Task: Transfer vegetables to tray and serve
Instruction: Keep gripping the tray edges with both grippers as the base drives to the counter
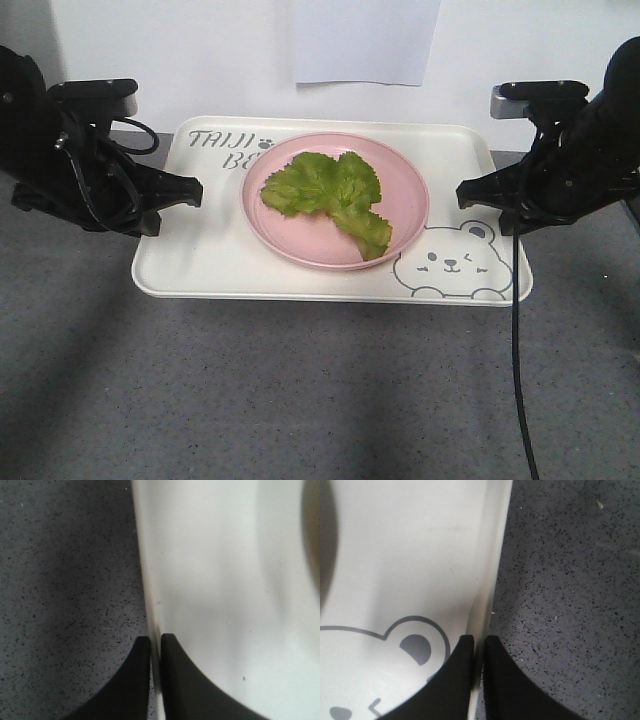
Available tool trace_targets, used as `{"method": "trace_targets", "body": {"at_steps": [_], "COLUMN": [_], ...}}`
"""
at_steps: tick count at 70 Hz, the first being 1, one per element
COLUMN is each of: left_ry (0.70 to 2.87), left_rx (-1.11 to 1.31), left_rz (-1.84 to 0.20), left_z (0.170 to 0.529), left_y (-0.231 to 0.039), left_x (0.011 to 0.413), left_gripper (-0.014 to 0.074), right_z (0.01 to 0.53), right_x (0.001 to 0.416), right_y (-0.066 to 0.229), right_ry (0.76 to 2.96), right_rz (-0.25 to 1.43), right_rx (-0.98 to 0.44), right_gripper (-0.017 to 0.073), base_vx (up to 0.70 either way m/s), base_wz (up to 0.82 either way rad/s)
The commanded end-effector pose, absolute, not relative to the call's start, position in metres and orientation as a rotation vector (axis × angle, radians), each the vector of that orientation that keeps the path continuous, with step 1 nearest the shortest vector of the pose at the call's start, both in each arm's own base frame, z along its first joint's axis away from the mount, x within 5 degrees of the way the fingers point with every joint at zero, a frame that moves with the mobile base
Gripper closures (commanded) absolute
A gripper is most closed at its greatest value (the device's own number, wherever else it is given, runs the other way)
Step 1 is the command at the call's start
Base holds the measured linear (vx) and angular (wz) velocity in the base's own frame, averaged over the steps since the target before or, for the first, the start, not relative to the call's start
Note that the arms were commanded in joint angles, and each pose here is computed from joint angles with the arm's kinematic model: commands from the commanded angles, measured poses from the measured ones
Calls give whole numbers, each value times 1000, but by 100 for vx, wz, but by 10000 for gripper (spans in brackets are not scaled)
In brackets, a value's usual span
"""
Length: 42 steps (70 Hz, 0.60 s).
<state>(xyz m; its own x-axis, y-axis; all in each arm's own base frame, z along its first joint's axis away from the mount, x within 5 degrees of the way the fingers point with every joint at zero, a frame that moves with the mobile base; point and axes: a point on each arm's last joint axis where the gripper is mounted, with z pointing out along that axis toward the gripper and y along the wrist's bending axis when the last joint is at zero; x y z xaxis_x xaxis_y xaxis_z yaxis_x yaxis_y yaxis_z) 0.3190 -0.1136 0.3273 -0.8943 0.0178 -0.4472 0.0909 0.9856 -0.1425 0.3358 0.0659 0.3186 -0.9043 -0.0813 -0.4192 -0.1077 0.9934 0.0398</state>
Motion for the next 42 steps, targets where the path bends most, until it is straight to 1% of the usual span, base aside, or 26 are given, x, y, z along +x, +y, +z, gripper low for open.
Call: {"method": "trace_targets", "body": {"at_steps": [1, 42], "left_ry": [2537, 2536], "left_rx": [106, 106], "left_rz": [-293, -293], "left_z": [355, 355], "left_y": [-119, -119], "left_x": [314, 314], "left_gripper": [601, 601], "right_z": [346, 346], "right_x": [332, 332], "right_y": [68, 68], "right_ry": [2579, 2579], "right_rz": [113, 113], "right_rx": [-161, -161], "right_gripper": [564, 564], "base_vx": [4, 1], "base_wz": [3, 1]}}
